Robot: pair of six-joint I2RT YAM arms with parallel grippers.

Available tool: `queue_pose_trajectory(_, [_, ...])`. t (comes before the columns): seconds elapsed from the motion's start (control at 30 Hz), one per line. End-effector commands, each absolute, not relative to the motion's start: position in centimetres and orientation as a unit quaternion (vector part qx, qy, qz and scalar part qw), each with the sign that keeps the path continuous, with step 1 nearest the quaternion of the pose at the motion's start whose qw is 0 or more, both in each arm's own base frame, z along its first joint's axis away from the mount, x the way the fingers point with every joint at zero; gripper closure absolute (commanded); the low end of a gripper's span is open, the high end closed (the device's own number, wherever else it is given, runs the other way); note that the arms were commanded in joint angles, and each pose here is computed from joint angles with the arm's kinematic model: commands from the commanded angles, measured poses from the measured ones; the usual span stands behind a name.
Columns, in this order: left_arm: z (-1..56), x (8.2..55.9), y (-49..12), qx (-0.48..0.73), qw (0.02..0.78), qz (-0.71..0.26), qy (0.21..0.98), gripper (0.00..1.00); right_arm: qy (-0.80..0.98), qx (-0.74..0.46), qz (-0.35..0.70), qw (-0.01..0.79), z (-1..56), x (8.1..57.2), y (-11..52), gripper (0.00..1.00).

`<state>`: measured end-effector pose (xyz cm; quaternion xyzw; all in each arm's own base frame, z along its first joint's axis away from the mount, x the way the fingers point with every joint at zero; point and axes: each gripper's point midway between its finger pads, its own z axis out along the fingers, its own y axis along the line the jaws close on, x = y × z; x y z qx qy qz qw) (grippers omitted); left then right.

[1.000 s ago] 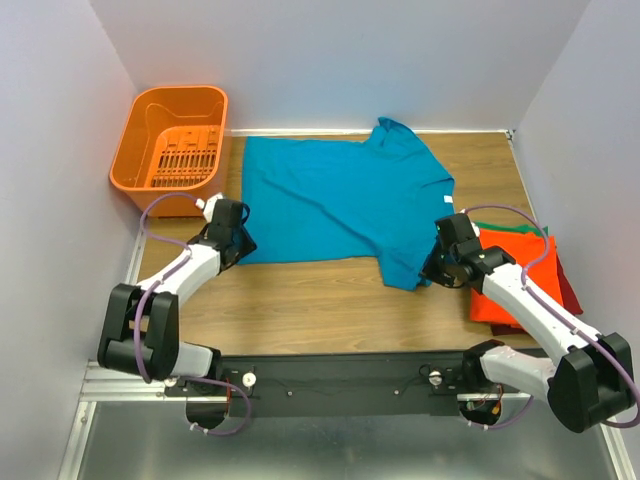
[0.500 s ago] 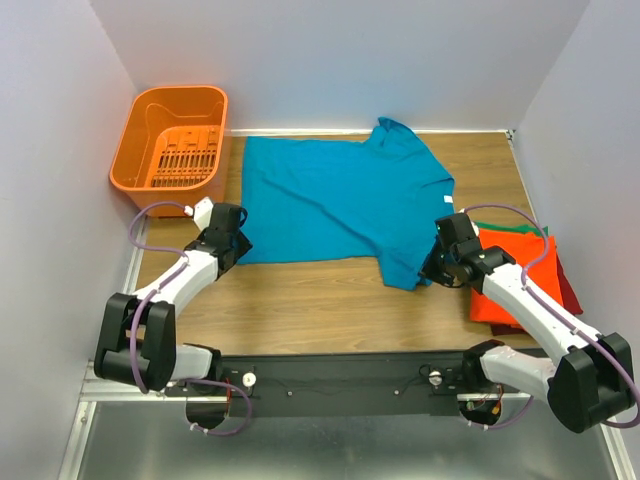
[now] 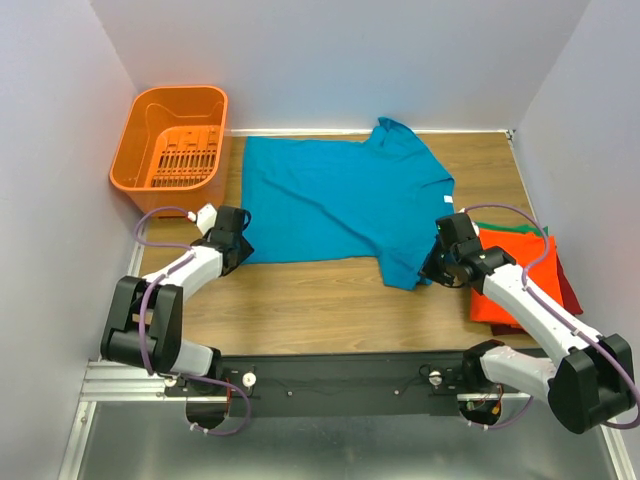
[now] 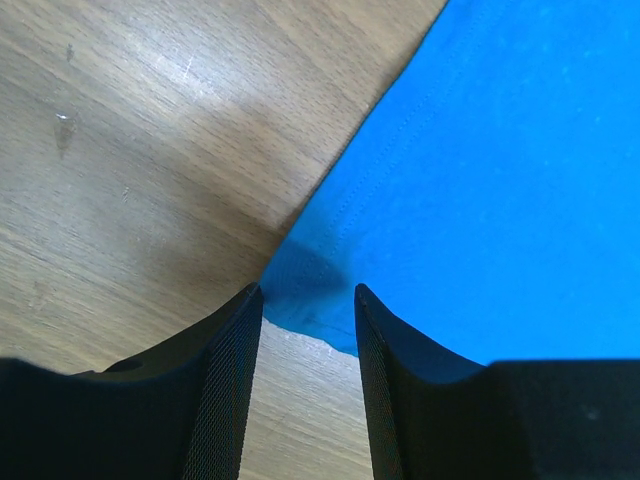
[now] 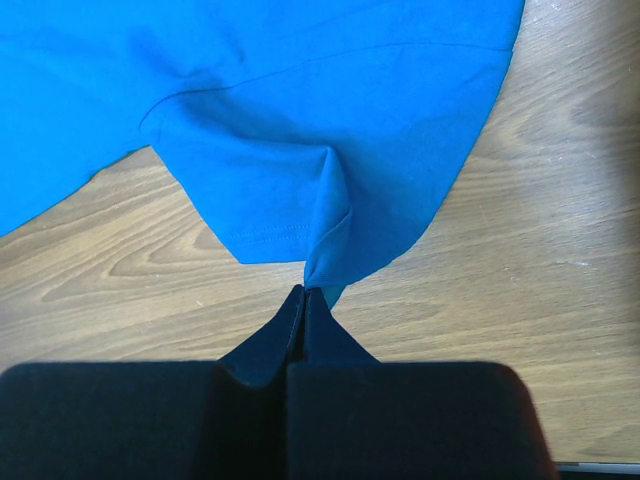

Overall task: Fold and stack the t-shirts
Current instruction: Flatten the tshirt out, then fold the tshirt

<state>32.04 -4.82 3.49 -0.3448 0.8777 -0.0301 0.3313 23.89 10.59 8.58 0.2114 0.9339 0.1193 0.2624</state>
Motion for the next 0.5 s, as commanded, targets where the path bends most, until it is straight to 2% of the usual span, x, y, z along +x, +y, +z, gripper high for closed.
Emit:
queue_pose_trajectory(0.0, [3.6, 32.6, -4.1, -0.359, 0.34, -0.01, 0.869, 0.5, 0.932, 0.206, 0.126, 0.271, 8.9, 24.1, 10.6, 0.99])
queue_pose_trajectory(0.27, [2.7, 32.4, -3.9, -0.356, 0.331, 0.002, 0.874, 0.51, 0.928, 0.21, 0.13, 0.28, 9.4, 24.2, 10.6, 0.99])
queue_pose_trajectory(0.43, [2.8, 32.6, -3.4, -0.343, 0.338, 0.014, 0.876, 0.75, 0.924, 0.211, 0.134, 0.289, 9.9, 24.3, 10.5, 0.99])
queue_pose_trajectory(0.47, [3.3, 32.7, -3.4, -0.341, 0.344, 0.011, 0.875, 0.83, 0.923, 0.21, 0.136, 0.293, 10.2, 24.2, 10.5, 0.99])
